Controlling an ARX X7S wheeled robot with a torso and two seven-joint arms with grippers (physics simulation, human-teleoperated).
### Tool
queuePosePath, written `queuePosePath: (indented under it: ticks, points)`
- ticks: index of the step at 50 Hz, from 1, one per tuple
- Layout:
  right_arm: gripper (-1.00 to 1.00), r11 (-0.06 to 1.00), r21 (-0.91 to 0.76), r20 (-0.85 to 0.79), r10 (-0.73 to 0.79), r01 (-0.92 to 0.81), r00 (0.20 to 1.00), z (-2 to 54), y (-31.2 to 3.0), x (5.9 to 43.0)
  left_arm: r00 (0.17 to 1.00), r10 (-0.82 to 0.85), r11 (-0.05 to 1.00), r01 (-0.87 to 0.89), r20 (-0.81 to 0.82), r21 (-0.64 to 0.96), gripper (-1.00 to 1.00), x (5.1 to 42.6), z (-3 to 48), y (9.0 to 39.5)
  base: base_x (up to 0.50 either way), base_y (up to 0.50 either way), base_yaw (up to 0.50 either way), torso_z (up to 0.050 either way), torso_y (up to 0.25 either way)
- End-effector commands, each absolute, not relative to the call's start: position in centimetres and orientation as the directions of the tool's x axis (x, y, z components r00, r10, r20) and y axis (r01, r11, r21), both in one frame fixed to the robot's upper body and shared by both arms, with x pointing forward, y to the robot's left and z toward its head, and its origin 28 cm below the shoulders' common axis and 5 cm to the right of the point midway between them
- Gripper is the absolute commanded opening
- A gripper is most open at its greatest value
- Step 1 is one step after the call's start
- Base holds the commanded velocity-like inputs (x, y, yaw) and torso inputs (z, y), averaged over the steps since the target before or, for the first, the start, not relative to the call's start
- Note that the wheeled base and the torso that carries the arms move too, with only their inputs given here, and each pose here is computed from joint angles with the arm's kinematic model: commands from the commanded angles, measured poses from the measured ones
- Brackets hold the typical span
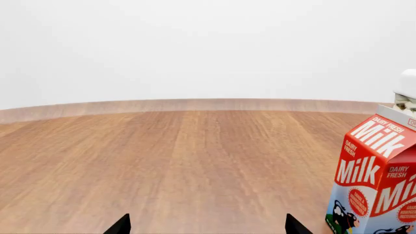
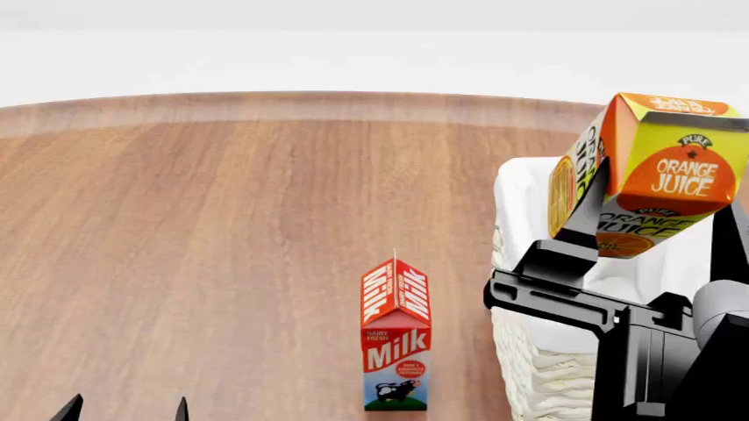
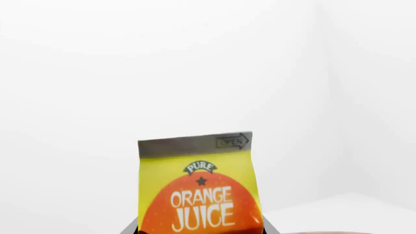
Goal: Pick up the orange juice, and put it in the basket.
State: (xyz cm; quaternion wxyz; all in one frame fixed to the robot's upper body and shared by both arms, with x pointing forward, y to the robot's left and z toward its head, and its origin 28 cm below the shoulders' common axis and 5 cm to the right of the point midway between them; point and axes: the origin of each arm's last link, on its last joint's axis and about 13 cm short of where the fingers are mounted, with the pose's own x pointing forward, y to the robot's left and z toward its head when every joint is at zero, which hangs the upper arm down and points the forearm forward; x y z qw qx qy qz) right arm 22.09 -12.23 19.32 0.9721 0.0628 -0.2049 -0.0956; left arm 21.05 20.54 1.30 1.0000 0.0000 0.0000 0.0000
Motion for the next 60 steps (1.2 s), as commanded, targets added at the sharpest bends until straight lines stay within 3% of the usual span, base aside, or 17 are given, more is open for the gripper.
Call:
queuePosePath:
  ticks: [1, 28, 60]
  points:
    - [-1.00, 0.973, 0.114, 0.400, -0.230, 0.201, 0.887, 19.6, -12.4, 23.3, 1.000, 0.000, 1.000, 0.000, 0.000, 0.000, 1.00, 21.1, 1.3, 20.5, 0.00, 0.00, 0.00, 0.000, 0.000]
    - [-1.00, 0.963, -0.019, 0.270, -0.254, 0.269, 0.929, 17.3, -12.4, 28.9, 1.000, 0.000, 1.000, 0.000, 0.000, 0.000, 1.00, 21.1, 1.3, 20.5, 0.00, 0.00, 0.00, 0.000, 0.001]
    - [-1.00, 0.932, -0.016, 0.199, -0.353, 0.363, 0.914, 17.7, -13.7, 31.4, 1.000, 0.000, 1.000, 0.000, 0.000, 0.000, 1.00, 21.1, 1.3, 20.5, 0.00, 0.00, 0.00, 0.000, 0.001]
